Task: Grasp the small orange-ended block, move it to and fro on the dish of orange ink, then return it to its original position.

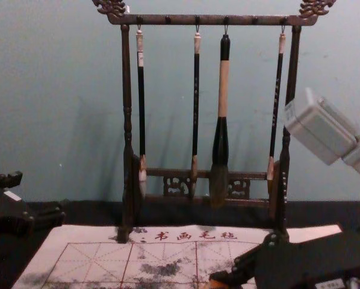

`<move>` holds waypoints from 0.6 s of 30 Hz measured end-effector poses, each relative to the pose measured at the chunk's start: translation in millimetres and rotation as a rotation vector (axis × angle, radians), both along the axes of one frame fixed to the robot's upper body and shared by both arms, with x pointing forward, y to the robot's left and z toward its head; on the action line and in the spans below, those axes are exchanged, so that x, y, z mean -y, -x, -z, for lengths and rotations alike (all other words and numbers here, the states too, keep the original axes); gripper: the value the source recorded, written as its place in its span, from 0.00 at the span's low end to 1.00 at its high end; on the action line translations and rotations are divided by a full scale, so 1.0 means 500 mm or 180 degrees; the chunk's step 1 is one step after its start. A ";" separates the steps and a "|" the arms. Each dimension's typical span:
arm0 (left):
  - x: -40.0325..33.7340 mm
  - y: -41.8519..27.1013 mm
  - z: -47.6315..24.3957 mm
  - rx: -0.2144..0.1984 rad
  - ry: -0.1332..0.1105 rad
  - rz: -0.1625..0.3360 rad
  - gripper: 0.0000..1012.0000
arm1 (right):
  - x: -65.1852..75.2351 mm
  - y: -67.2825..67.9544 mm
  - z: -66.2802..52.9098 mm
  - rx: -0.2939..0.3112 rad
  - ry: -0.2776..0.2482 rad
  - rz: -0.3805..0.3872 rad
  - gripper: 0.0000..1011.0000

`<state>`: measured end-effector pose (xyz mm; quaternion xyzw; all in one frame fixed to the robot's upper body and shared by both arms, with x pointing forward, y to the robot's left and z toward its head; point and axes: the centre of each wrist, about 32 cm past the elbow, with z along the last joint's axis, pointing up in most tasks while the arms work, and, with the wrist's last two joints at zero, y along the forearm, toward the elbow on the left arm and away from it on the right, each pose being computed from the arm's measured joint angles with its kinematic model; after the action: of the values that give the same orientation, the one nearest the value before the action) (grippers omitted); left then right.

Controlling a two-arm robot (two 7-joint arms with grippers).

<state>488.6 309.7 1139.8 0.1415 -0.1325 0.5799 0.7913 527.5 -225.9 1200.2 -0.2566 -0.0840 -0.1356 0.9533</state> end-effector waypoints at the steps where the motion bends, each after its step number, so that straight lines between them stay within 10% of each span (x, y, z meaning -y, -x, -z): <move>1: 0.000 0.000 0.000 0.0000 0.0000 0.0000 0.99 | -0.001 0.000 0.000 -0.0002 -0.0002 -0.0005 0.13; 18: 0.000 0.000 0.000 0.0000 0.0000 0.0000 0.99 | -0.032 -0.016 0.003 -0.0012 -0.0025 -0.0051 0.13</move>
<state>488.6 309.6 1139.8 0.1415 -0.1325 0.5799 0.7913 535.6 -210.1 1198.5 -0.2525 -0.0837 -0.1278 0.9555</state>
